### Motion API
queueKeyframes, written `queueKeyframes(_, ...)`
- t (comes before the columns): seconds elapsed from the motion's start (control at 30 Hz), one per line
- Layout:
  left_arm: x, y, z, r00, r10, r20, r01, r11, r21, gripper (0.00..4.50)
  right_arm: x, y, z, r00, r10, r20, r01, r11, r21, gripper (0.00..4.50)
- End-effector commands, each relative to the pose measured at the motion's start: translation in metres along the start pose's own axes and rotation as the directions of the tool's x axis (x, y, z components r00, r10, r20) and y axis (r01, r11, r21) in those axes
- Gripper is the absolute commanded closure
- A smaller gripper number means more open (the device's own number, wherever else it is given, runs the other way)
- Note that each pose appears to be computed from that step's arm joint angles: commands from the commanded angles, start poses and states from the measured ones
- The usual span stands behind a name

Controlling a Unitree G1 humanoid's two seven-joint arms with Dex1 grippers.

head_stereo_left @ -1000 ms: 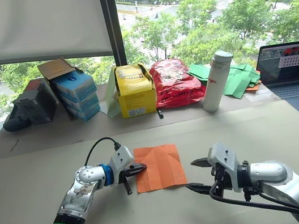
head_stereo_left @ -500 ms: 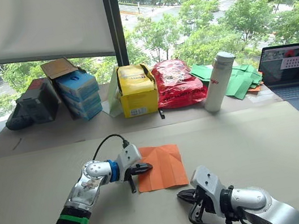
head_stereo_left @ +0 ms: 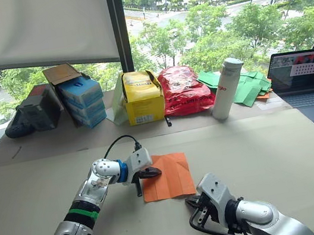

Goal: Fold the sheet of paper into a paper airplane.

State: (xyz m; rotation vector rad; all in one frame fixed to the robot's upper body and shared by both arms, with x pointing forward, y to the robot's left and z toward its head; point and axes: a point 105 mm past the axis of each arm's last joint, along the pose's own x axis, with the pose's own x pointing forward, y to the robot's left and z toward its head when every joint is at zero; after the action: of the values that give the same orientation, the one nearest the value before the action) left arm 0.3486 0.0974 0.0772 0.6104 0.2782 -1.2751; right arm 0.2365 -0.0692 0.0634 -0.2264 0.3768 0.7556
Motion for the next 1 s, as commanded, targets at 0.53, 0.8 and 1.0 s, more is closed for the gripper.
queueKeyframes(0.53, 0.000, -0.008, -0.028, 0.995, -0.023, -0.098, 0.020, 0.999, -0.035, 4.50, 0.014, -0.035, 0.033, 0.953, -0.224, 0.203, 0.203, 0.972, 0.119, 4.48)
queueKeyframes(0.8, -0.010, -0.004, -0.032, 0.994, 0.020, -0.105, -0.026, 0.998, -0.057, 4.50, 0.046, -0.008, 0.066, 0.947, 0.014, 0.320, -0.034, 0.998, 0.056, 4.48)
queueKeyframes(1.0, -0.035, 0.007, -0.033, 0.986, 0.133, -0.095, -0.142, 0.985, -0.097, 4.50, 0.066, -0.002, 0.063, 0.955, 0.115, 0.275, -0.118, 0.993, -0.003, 4.48)
